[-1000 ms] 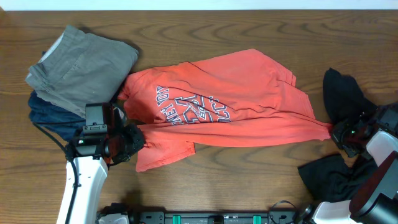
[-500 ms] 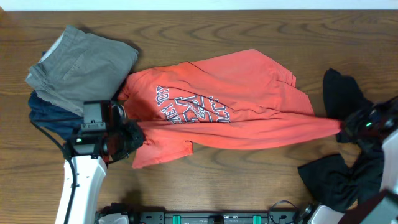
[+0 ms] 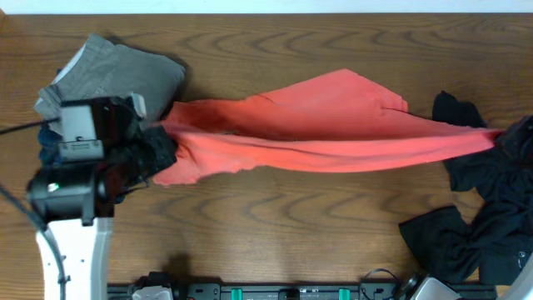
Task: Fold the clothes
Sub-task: 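Lift the t-shirt with both grippers and swing it upward to flip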
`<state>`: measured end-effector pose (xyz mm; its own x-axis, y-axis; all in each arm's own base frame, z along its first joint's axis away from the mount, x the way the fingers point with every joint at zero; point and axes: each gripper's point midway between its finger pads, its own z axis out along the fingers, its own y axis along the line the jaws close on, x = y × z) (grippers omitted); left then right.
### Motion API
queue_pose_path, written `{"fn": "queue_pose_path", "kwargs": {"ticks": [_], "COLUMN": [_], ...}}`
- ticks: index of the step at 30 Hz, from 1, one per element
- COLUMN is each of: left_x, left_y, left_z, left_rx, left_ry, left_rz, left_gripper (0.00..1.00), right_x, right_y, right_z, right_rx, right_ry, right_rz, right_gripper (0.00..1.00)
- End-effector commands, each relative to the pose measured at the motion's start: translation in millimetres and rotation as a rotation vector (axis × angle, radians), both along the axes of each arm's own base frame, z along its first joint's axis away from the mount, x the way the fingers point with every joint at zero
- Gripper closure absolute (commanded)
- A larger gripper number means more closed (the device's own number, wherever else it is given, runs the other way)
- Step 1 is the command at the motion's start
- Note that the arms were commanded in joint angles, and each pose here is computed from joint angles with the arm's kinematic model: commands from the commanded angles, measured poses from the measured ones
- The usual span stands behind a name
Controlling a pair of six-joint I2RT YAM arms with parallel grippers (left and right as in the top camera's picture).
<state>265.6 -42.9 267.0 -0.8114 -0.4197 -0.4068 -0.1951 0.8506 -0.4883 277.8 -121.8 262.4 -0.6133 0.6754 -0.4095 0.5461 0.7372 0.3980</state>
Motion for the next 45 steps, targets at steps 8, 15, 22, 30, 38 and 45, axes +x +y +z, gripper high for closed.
{"fn": "queue_pose_path", "kwargs": {"ticks": [8, 15, 22, 30, 38, 45], "left_x": [2, -3, 32, 126, 231, 272], "left_y": [-2, -1, 1, 1, -27, -25], "left_z": [120, 181, 176, 96, 66, 194], "left_rx": [0.023, 0.044, 0.04, 0.017, -0.103, -0.36], "left_ry": [-0.322, -0.53, -0.523, -0.305, -0.424, -0.884], "left_rz": [-0.027, -0.023, -0.021, -0.039, -0.121, -0.008], "left_gripper": [0.94, 0.94, 0.94, 0.94, 0.94, 0.94], "right_x": [-6, -17, 3, 81, 196, 234], "right_y": [7, 2, -2, 8, 3, -12], "right_z": [135, 192, 187, 129, 76, 163], "right_rx": [-0.187, -0.253, -0.223, -0.133, -0.063, -0.055], "right_ry": [-0.266, -0.409, -0.415, -0.294, -0.335, -0.685], "right_rz": [0.029, -0.05, -0.001, 0.175, 0.194, 0.07], "right_gripper": [0.99, 0.99, 0.99, 0.99, 0.99, 0.99]}}
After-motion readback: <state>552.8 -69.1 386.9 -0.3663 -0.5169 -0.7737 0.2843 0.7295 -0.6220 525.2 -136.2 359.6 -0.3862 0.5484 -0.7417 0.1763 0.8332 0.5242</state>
